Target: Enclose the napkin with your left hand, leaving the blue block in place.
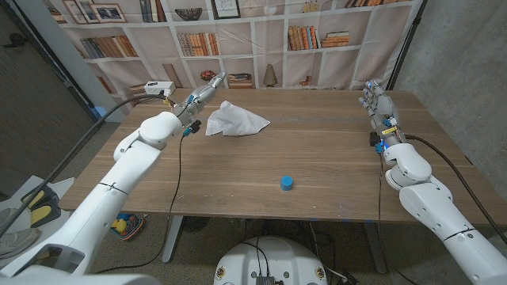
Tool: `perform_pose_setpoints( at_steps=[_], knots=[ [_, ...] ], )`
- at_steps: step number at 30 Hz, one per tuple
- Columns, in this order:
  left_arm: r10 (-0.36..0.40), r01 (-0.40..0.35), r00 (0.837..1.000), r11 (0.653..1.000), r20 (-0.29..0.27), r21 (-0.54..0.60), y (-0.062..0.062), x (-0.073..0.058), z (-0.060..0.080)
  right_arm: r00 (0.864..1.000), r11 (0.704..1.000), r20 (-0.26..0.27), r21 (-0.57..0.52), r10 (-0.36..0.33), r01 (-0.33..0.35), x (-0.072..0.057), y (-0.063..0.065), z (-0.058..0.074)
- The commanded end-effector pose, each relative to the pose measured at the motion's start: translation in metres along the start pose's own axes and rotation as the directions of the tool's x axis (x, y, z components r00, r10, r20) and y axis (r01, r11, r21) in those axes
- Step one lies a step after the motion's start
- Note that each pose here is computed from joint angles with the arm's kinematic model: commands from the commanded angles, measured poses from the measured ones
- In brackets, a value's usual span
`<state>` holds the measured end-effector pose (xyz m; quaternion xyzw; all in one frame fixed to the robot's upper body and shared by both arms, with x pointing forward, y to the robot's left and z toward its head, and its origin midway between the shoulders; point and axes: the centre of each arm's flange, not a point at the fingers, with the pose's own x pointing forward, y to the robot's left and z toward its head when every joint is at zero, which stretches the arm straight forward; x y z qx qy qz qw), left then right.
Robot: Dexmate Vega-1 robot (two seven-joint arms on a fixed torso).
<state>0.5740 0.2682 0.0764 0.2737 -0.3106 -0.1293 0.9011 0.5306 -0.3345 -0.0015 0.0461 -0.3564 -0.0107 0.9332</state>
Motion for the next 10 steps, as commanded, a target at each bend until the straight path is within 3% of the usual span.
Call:
perform_pose_setpoints(
  at_steps=[1, 10],
  knots=[
    [-0.128, 0.17, 0.979, 0.942, 0.157, -0.288, 0.007, 0.006, 0.005, 1.0, 1.0, -0.025, -0.001, -0.019, 0.018, -0.014, 0.014, -0.003],
    [-0.116, 0.155, 0.983, 0.936, 0.14, -0.315, 0.012, 0.012, -0.004, 1.0, 1.0, -0.003, -0.007, 0.003, -0.003, -0.005, 0.028, 0.0]
  ],
)
